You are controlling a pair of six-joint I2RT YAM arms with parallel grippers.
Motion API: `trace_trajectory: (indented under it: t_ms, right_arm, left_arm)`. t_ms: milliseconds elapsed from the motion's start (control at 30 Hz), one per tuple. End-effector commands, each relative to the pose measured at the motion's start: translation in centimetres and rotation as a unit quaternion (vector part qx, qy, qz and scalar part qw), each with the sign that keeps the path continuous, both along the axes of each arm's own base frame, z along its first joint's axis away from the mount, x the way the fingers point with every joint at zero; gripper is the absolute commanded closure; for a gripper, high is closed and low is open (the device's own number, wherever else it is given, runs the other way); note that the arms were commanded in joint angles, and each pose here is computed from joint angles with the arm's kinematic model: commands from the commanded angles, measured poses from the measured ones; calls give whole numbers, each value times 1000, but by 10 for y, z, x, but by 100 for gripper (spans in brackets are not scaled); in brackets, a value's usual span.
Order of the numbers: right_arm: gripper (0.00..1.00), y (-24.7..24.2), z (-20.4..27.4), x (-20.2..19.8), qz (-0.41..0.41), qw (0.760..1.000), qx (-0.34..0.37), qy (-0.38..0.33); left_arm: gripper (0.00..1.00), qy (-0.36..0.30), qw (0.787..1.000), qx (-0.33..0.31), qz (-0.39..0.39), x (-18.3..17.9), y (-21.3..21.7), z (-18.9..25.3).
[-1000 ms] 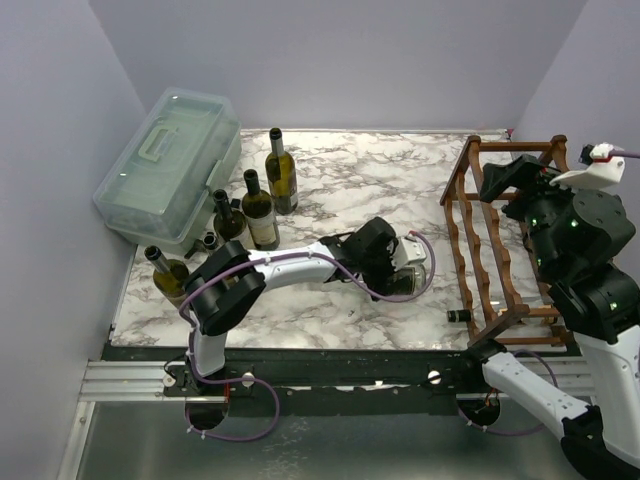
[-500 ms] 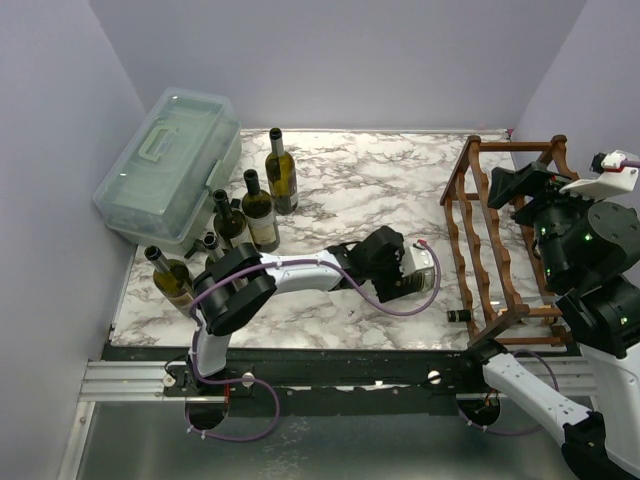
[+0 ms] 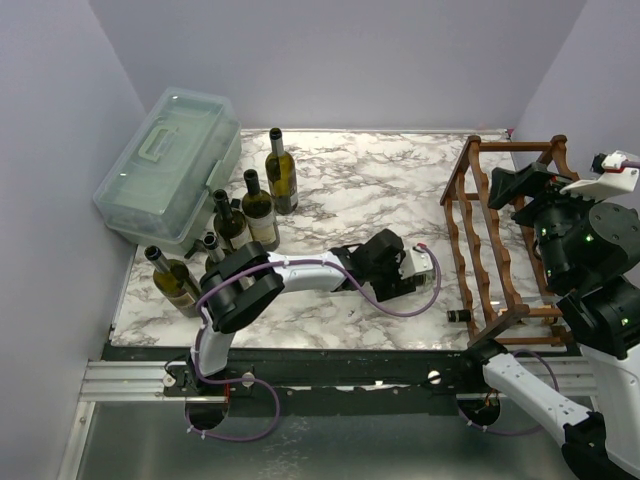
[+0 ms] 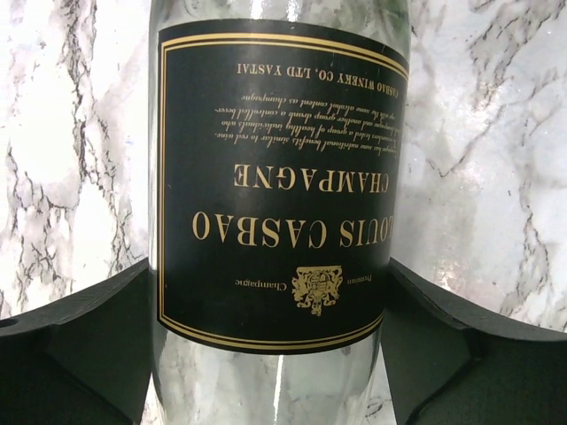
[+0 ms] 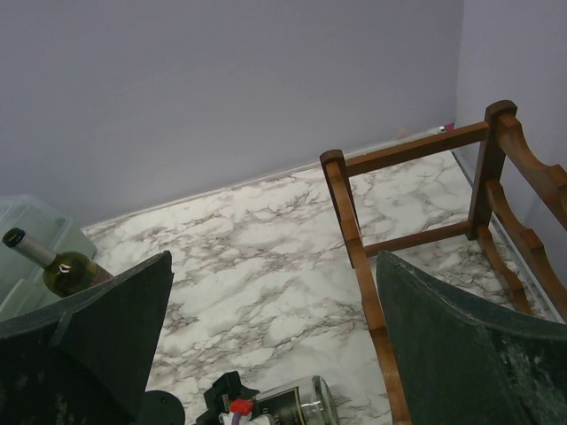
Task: Put the wine bottle on the wine rack
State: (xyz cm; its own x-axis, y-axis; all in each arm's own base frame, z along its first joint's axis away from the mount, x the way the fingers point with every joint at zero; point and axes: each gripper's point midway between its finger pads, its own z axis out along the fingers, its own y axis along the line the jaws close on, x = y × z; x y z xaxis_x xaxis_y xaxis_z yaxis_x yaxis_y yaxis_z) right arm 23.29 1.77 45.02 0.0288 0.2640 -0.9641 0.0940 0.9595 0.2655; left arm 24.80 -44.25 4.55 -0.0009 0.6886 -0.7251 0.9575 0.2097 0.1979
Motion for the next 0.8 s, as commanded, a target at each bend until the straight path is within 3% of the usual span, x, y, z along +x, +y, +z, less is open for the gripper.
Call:
trace_trajectory:
  t_ms: [0,167,400,767]
  right_arm:
    - [0,-3,-3,-5,-1,1000,-13,6]
    - [0,-6,-3,-7,-4,1000,-17,4]
    - [0,-3,-11,-3,0,1000,-22,13]
    - [0,-5,-9,-5,-2,1000,-23,9]
  left_arm:
    - [46,-7,1000,13,15,3,3,-16]
    - [72,-9,1000,-22,9,5,-12,1]
    - [96,-5,998,-61,-20,-4,-37,22]
    - [100,-10,993,-92,-66,-15,-74,41]
